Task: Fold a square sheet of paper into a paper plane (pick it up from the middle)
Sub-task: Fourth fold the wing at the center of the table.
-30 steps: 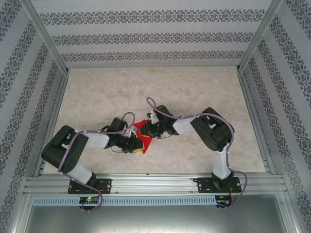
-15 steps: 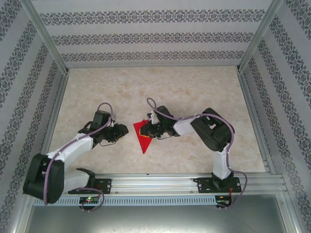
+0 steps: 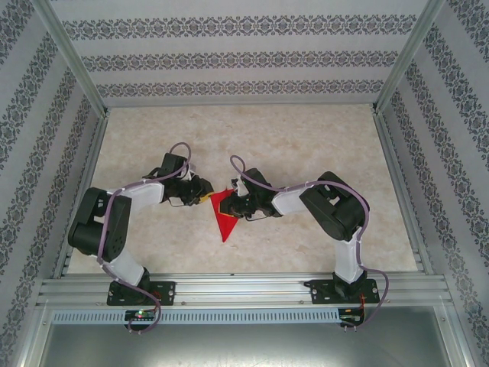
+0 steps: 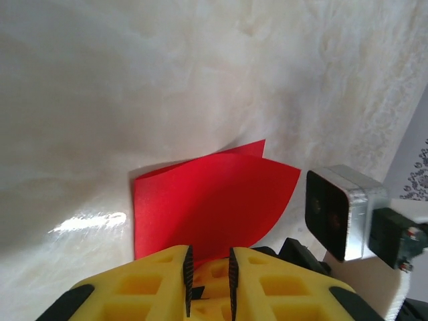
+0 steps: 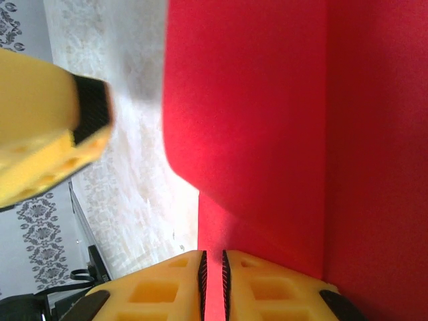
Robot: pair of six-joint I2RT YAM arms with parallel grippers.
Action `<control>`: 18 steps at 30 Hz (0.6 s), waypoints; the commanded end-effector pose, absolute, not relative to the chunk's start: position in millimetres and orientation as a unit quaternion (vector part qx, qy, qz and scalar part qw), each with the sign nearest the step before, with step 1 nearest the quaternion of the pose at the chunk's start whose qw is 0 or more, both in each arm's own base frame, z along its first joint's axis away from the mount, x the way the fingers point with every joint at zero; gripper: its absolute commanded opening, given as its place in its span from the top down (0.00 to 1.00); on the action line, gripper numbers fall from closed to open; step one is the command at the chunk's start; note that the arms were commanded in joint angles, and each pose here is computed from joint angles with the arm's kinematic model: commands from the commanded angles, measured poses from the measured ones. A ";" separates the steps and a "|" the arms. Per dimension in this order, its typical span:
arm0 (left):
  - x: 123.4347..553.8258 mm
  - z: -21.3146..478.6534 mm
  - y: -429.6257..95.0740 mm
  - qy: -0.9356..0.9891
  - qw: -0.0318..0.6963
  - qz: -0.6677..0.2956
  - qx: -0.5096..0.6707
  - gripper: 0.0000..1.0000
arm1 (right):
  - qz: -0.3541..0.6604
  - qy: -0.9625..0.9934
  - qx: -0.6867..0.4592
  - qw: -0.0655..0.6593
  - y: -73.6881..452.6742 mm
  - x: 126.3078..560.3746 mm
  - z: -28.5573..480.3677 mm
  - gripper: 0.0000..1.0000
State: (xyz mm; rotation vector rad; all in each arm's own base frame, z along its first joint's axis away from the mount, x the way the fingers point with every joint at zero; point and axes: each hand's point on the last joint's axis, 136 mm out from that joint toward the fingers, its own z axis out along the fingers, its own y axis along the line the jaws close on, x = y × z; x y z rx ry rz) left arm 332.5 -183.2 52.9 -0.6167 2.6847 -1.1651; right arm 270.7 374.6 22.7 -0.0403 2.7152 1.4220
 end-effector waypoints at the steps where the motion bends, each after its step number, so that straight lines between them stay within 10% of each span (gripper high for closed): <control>1: 326.6 51.8 -201.9 0.889 0.049 -0.415 -0.188 0.80 | 0.381 0.924 0.026 -0.002 346.0 246.3 -26.6 0.82; 18: 302.6 12.2 -201.5 0.909 0.006 -0.368 -0.197 0.89 | 0.375 0.926 0.034 -0.006 345.0 246.2 -30.3 0.81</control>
